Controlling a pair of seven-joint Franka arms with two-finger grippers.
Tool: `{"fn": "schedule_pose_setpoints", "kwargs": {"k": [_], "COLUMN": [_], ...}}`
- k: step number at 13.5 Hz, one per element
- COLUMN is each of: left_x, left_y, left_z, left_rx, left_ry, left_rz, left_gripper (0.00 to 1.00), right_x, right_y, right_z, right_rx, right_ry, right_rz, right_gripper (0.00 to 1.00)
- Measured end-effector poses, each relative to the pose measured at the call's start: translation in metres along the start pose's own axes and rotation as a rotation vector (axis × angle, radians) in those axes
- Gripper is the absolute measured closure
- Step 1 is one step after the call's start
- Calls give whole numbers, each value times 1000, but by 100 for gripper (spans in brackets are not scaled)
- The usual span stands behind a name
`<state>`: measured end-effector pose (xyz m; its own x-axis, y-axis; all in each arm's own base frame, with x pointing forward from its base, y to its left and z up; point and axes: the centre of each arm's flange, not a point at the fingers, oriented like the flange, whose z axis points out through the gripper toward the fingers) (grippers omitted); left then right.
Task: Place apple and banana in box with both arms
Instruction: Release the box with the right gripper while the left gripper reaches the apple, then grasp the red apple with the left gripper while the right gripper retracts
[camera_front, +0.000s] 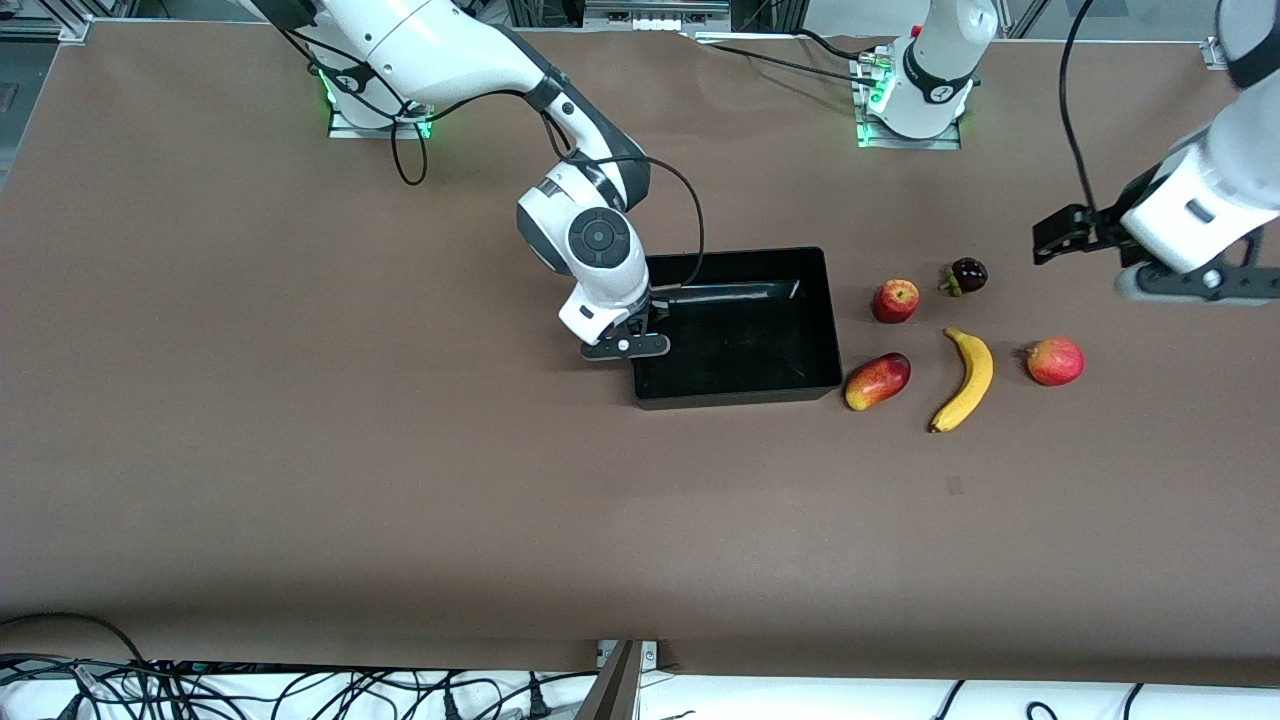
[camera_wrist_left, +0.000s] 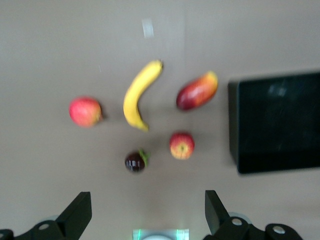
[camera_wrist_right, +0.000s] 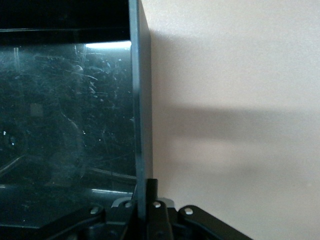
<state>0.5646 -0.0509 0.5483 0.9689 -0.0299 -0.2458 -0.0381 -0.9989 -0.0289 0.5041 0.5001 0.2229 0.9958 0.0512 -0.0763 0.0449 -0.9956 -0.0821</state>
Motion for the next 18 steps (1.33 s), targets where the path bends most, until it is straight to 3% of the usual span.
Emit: {"fn": "schedule_pose_setpoints", "kwargs": {"k": [2, 4, 5, 7, 10, 13, 18], "left_x": [15, 35, 46, 56, 41, 20, 3], "left_y": [22, 41, 45, 47, 52, 56, 61], "left_z": [54, 110, 142, 204, 272, 309, 342], "left_rx": [25, 47, 51, 48, 39, 31, 25], "left_ry": [-180, -278, -287, -237, -156, -86, -32], "left_rz": [33, 59, 64, 69, 85, 102, 119], "left_gripper": [0, 0, 0, 0, 0, 0, 0], "right_x": [5, 16, 25, 42, 70, 80, 74], "right_y": [2, 7, 12, 32, 89, 142, 242], "right_z": [-3, -17, -31, -69, -150, -225, -300], "right_rx": [2, 10, 12, -1, -43, -62, -53], "right_ry": [10, 37, 56, 85, 140, 175, 52], "right_rz": [25, 40, 53, 89, 145, 142, 25], "right_gripper": [81, 59, 51, 28, 0, 0, 0]}}
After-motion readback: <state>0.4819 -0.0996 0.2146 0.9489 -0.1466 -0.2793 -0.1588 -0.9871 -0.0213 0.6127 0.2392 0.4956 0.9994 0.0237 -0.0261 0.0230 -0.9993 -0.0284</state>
